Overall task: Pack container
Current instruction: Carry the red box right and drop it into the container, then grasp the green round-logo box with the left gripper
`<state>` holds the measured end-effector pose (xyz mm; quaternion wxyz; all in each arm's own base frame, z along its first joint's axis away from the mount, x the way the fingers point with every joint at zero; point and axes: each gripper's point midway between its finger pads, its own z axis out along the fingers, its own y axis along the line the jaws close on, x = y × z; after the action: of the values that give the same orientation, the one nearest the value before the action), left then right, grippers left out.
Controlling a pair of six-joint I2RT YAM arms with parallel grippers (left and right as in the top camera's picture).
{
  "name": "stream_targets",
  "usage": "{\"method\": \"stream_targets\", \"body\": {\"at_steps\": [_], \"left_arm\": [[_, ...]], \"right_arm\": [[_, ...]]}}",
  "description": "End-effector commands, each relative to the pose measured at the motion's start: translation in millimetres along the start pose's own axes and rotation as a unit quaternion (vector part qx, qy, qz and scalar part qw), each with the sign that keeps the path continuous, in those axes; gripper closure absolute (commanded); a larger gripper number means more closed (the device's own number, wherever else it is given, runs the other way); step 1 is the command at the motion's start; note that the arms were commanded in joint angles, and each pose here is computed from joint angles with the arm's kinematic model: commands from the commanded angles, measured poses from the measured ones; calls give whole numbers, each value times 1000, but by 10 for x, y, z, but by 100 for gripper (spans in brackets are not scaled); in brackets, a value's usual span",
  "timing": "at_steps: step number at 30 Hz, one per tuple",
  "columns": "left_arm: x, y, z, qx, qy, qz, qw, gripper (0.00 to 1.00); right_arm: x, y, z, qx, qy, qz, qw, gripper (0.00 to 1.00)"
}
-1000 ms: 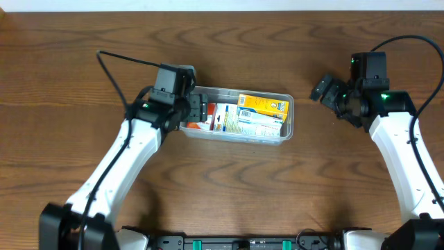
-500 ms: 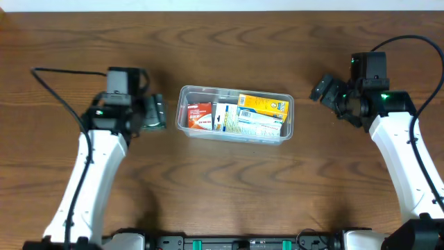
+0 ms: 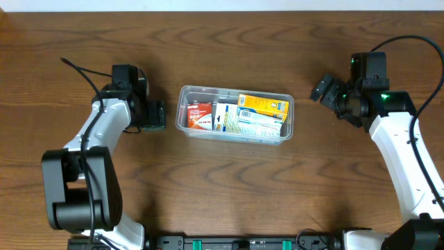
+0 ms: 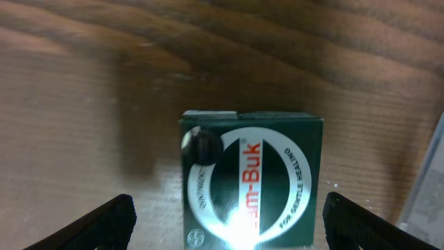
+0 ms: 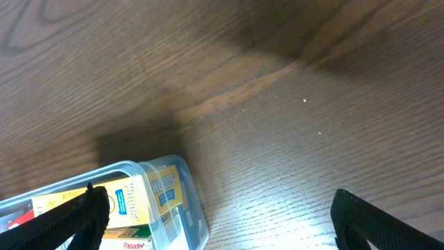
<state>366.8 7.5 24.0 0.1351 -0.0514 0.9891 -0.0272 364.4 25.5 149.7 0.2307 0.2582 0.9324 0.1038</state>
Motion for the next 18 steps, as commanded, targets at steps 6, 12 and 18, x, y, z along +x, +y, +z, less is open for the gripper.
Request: {"method": "stream_targets", "body": {"at_steps": [6, 12, 18], "left_arm": [[25, -21, 222, 12, 19, 37, 999, 12], [125, -4, 374, 11, 43, 35, 998, 22], [78, -13, 266, 11, 31, 33, 999, 32]], "right_arm": [[-45, 14, -71, -6, -10, 8, 1000, 1], [-45, 14, -71, -6, -10, 8, 1000, 1], [-45, 14, -71, -6, -10, 8, 1000, 1]]}}
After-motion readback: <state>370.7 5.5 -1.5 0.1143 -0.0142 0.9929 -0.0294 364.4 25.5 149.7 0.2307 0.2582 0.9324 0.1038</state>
